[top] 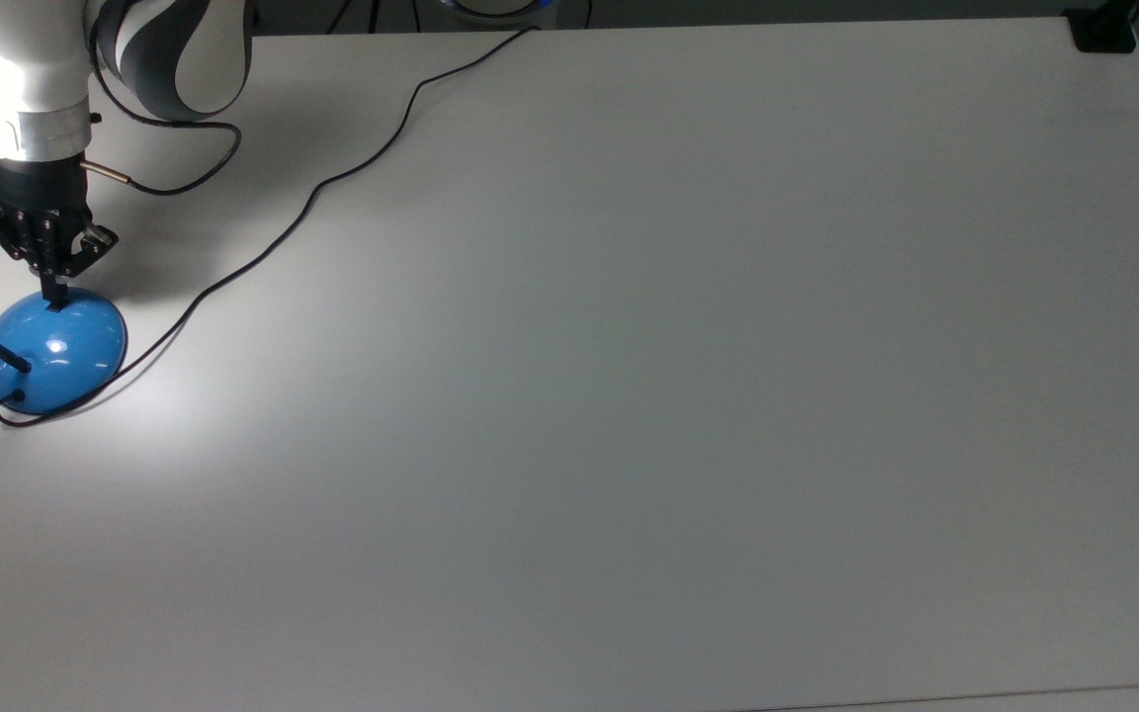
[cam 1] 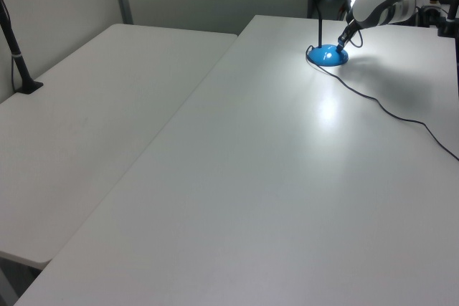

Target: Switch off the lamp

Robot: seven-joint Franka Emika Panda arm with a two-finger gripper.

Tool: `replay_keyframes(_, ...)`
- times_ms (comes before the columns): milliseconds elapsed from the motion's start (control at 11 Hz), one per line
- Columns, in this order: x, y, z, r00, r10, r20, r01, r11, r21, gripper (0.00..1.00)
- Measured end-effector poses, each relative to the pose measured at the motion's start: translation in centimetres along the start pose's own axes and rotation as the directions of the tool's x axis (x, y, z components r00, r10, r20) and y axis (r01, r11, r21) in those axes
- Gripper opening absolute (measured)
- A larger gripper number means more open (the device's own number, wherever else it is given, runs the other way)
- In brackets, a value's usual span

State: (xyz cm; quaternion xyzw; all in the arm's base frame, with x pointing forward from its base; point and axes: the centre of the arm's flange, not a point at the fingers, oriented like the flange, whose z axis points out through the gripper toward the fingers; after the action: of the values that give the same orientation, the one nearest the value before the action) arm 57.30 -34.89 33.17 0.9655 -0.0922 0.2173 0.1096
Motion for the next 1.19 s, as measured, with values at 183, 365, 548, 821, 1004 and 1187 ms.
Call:
replay_keyframes(183,-0.3,-0.1,0.6,1.000,-0.010,0.010,0.010,1.000,0.002,0.01)
replay_keyframes(365,-0.4,-0.1,0.7,1.000,-0.014,0.013,0.014,1.000,0.002,0.01)
replay_keyframes(548,-0.4,-0.2,0.8,1.000,-0.027,0.014,0.027,1.000,0.002,0.01)
replay_keyframes(821,-0.6,0.0,0.7,0.999,-0.036,0.016,0.036,0.999,0.002,0.01)
replay_keyframes(1004,-1.3,0.7,-0.2,1.000,-0.020,0.018,0.019,1.000,0.005,0.01)
replay_keyframes(1187,-1.5,0.5,-2.6,0.997,-0.002,0.072,-0.003,0.998,0.068,0.01)
